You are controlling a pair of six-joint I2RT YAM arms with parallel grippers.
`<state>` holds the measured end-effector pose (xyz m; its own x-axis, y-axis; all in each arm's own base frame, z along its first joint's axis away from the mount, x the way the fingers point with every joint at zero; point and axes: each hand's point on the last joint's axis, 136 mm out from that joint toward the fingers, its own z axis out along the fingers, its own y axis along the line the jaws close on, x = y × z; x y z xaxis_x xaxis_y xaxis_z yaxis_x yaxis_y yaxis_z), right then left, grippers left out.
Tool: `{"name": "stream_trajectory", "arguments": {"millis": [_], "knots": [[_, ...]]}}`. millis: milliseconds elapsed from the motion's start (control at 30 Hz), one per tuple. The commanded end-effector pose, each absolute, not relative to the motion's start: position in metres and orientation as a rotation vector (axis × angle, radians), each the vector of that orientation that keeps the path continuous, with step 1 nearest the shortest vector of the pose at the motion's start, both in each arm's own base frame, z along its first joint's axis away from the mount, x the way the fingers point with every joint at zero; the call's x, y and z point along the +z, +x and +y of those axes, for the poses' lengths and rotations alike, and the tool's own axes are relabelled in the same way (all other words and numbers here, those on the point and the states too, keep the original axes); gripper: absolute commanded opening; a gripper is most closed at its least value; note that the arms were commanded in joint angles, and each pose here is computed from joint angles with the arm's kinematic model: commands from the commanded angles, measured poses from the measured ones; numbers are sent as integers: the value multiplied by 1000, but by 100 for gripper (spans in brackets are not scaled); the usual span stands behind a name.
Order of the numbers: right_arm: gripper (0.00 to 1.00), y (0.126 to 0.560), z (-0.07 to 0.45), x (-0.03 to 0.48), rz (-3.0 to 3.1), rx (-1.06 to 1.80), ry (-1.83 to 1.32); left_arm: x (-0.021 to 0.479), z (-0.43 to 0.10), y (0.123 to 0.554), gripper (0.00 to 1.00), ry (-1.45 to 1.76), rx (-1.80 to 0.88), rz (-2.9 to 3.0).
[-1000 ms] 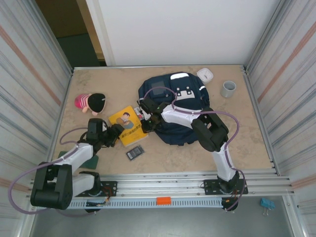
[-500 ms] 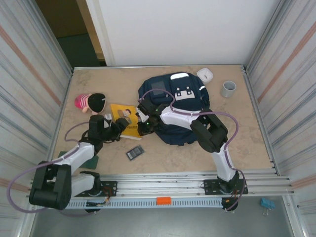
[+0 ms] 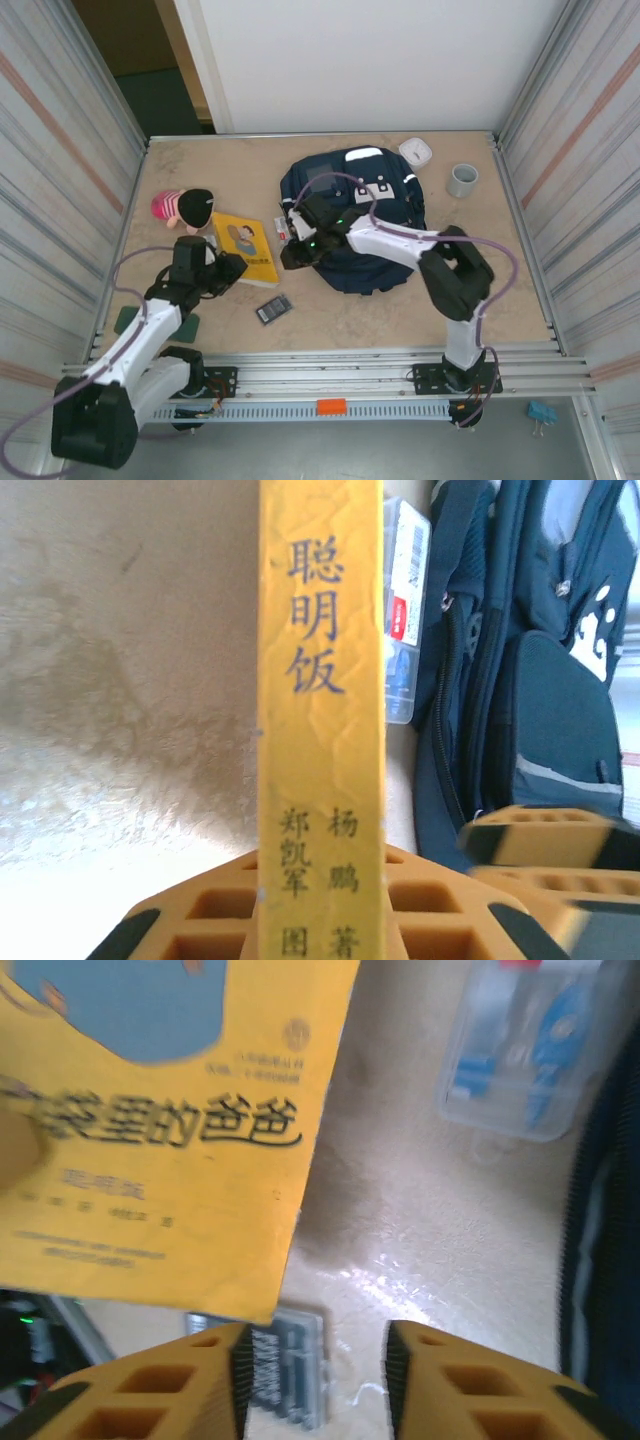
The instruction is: Pack books, pencil case, and school supplies into a backpack
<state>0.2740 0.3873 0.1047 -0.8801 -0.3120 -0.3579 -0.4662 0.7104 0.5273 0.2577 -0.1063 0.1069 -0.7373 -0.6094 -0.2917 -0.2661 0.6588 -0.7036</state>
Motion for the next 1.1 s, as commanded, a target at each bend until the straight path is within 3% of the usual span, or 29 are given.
{"name": "stream_trajectory", "arguments": {"millis": [0,67,233,533,733,1067], "knots": [[47,290,370,177,2459,1060,-479,152,-103,265,5,-623,-912,2186],[48,295,351,205,2346,1132,-358,170,-107,268,0,-652,-999,2069],[56,291,305,257,2123,1284,-94,207,-132,273,0,-689,-1186,1772],[63,256,281,246,2065,1561,350,249,-183,279,0,-706,-1319,1570],[93,238,260,252,1958,1521,588,252,-217,293,0,-712,-1418,1544],[97,237,272,244,1959,1572,701,267,-264,298,0,-664,-1564,1511]]}}
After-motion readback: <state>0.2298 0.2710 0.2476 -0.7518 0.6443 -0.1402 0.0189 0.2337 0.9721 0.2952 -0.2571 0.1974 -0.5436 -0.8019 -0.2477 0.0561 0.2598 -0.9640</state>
